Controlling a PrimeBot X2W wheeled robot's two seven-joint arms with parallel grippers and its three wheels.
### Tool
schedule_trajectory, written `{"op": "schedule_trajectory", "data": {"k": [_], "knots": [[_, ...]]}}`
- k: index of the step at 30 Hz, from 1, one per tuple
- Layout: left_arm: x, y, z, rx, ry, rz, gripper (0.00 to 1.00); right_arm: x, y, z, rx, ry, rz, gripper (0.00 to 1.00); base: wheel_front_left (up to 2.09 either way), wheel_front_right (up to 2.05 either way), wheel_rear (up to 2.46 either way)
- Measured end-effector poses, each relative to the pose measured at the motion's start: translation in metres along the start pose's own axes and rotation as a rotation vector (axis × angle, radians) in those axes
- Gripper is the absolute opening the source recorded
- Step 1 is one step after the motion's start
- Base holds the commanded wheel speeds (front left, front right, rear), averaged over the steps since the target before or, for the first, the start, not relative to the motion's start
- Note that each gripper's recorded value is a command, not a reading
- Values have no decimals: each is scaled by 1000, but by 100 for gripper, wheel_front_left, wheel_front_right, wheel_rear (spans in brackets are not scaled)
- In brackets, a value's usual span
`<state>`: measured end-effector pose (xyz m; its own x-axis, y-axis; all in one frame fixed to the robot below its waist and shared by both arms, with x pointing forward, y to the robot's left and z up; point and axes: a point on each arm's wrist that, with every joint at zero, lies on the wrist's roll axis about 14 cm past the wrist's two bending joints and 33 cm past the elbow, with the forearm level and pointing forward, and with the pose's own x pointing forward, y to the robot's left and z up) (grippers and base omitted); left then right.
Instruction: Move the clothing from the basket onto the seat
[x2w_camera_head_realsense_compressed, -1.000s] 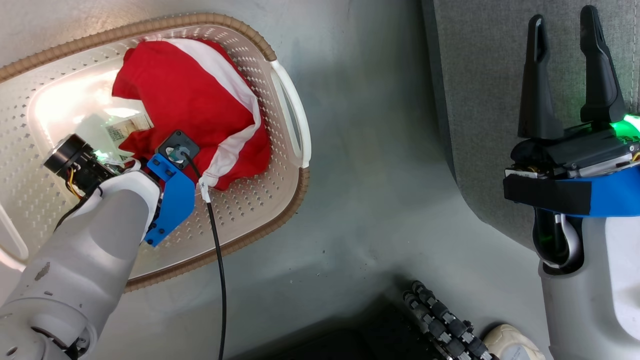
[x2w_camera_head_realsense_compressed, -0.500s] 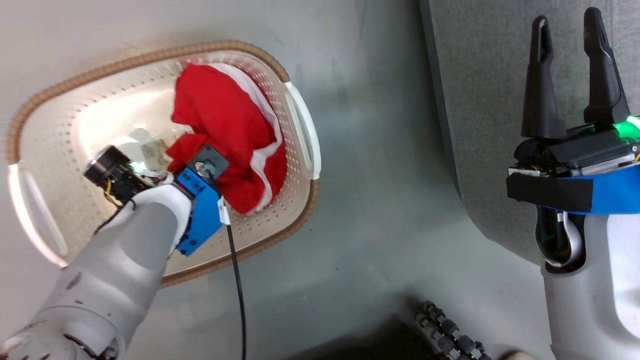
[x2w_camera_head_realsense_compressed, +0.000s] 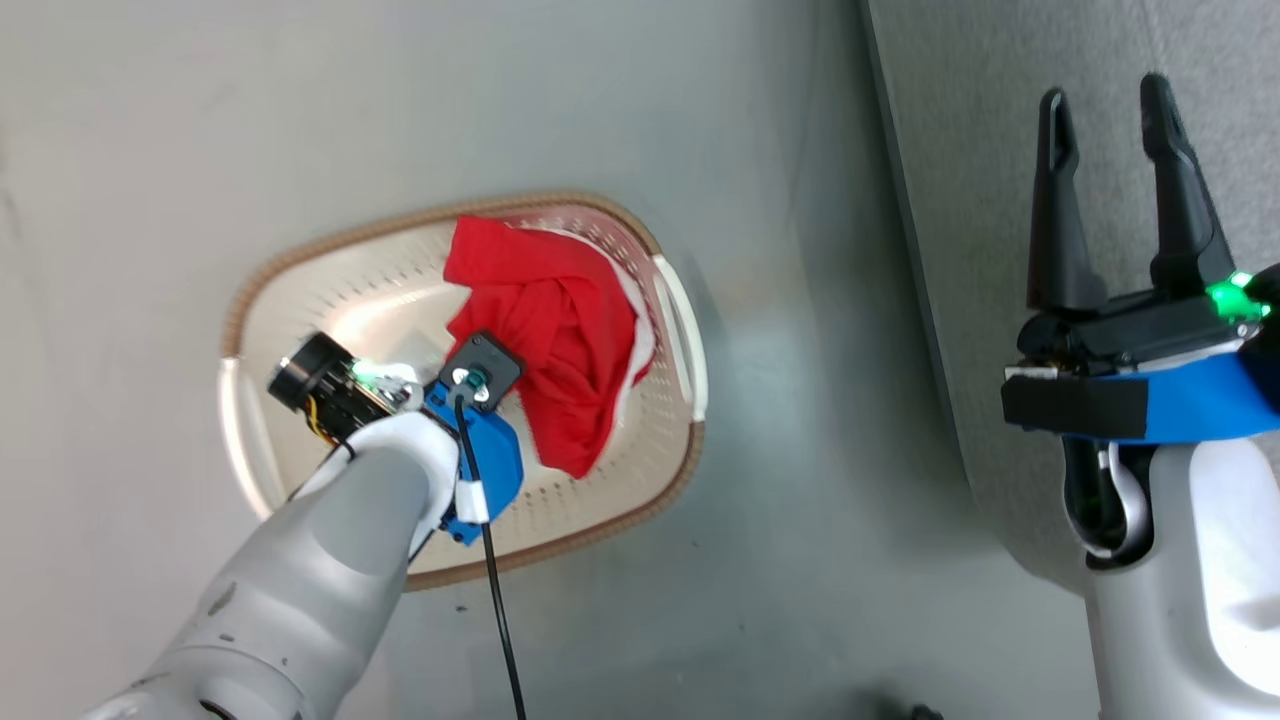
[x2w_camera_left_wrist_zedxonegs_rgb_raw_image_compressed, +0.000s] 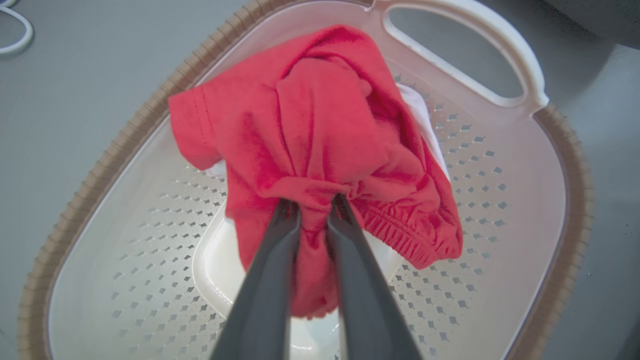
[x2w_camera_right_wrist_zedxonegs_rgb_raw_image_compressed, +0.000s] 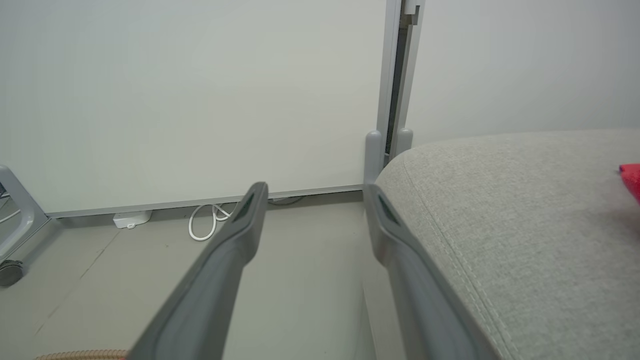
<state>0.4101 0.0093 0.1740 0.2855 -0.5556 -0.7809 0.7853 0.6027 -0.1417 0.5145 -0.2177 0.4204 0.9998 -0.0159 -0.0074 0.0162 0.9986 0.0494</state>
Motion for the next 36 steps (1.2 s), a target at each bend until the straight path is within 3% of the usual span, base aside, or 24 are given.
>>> {"op": "schedule_trajectory", "data": {"k": [21,36], "knots": [[-142,21,138,-39,-473,252,0,-54,34,80,37,-119,65,100,0,0,0],[-239,-14,212,37,-786,316,0,-106,40,116,54,-190,80,100,0,0,0]]}}
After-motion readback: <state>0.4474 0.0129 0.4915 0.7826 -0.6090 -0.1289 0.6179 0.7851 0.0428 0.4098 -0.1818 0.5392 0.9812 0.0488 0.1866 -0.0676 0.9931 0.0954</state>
